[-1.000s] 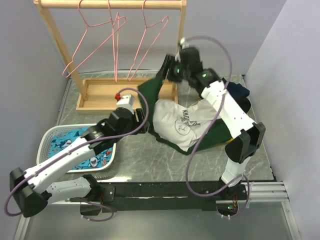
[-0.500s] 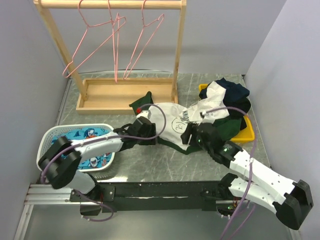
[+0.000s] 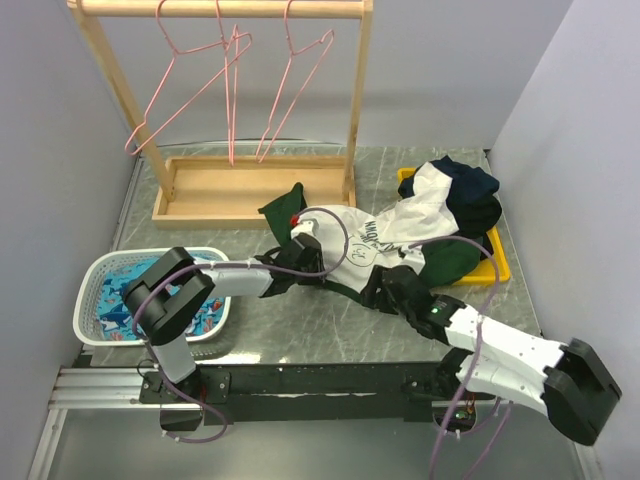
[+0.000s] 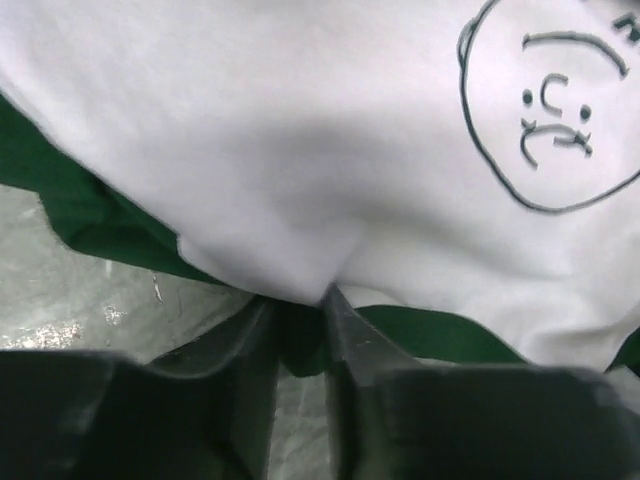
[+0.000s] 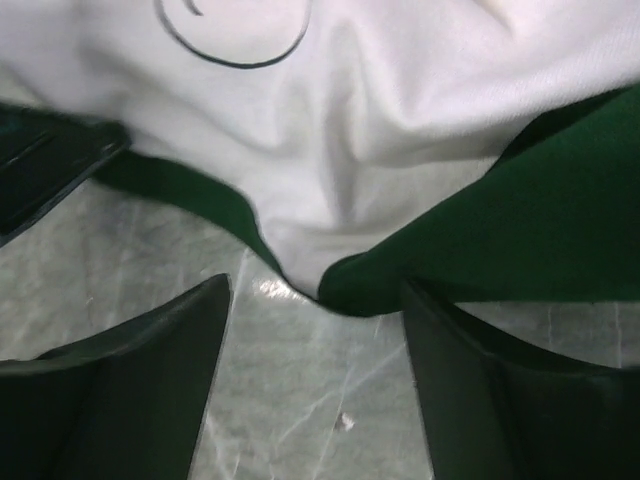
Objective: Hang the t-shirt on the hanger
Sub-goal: Pick up the T-shirt from the center of the board.
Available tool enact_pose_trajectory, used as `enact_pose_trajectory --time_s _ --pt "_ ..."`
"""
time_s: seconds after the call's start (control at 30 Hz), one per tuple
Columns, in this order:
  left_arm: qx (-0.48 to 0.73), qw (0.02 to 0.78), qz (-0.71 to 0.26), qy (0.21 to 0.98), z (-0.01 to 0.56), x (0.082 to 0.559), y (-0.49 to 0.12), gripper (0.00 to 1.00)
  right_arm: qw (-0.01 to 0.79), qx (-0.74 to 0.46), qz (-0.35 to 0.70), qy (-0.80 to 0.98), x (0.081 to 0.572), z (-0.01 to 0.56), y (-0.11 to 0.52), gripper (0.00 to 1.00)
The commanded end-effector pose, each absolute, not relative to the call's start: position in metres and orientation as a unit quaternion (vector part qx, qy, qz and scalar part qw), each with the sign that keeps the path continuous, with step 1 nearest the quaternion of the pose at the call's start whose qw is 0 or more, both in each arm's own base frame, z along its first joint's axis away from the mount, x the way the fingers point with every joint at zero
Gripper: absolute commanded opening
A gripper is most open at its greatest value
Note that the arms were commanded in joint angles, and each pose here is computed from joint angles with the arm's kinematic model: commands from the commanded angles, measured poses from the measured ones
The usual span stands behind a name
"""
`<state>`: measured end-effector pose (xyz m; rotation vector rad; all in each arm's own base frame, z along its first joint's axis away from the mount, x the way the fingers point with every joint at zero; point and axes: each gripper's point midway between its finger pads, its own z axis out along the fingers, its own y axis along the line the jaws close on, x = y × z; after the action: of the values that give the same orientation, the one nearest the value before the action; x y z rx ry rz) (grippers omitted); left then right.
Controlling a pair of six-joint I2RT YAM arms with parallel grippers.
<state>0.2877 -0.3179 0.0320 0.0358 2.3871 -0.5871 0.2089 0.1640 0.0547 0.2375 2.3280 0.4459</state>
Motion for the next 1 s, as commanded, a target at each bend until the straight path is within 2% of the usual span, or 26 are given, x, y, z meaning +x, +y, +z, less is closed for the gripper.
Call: enact_pose_trajectory --time_s 0.0,0.03,0.1,0.13,0.23,0.43,0.57,0.6,0.67,0.7,0.77,0.8,0.97 --pt "0.006 0.364 -0.245 0.899 0.045 0.296 -0.334 0.15 0.399 0.128 0.159 0.894 0.233 0.050 0.169 0.71" --pt "0.003 0.365 -0.241 0.899 0.046 0.295 -0.332 0.01 0.408 0.131 0.144 0.892 0.237 0.050 0.165 0.65" --pt "-0.002 0.380 -0.232 0.895 0.060 0.291 -0.322 0.01 0.414 0.128 0.130 0.892 0.244 0.059 0.165 0.48" --pt "-0.004 0.385 -0.232 0.893 0.068 0.289 -0.318 0.01 0.421 0.127 0.121 0.890 0.246 0.066 0.163 0.28" --pt "-0.006 0.406 -0.236 0.883 0.108 0.274 -0.297 0.01 0.454 0.111 0.124 0.875 0.247 0.112 0.168 0.01" --pt "0.019 0.442 -0.293 0.848 0.213 0.233 -0.262 0.01 0.512 0.066 0.169 0.839 0.229 0.234 0.187 0.00" --pt "0.043 0.492 -0.366 0.789 0.311 0.211 -0.250 0.01 0.525 0.024 0.208 0.825 0.221 0.307 0.204 0.00" --pt "0.049 0.503 -0.380 0.775 0.331 0.204 -0.245 0.01 0.532 0.016 0.237 0.813 0.217 0.340 0.210 0.00" --pt "0.060 0.524 -0.402 0.748 0.376 0.196 -0.238 0.01 0.536 -0.012 0.249 0.806 0.216 0.364 0.222 0.00" --pt "0.064 0.532 -0.411 0.737 0.392 0.192 -0.235 0.01 0.549 -0.015 0.274 0.790 0.213 0.400 0.224 0.00" --pt "0.068 0.561 -0.434 0.702 0.438 0.183 -0.226 0.01 0.549 -0.049 0.278 0.787 0.215 0.420 0.238 0.00" --pt "0.075 0.570 -0.435 0.693 0.450 0.182 -0.225 0.01 0.563 -0.049 0.297 0.769 0.211 0.455 0.235 0.00" --pt "0.072 0.616 -0.452 0.641 0.525 0.176 -0.211 0.01 0.584 -0.096 0.301 0.748 0.219 0.511 0.254 0.00"
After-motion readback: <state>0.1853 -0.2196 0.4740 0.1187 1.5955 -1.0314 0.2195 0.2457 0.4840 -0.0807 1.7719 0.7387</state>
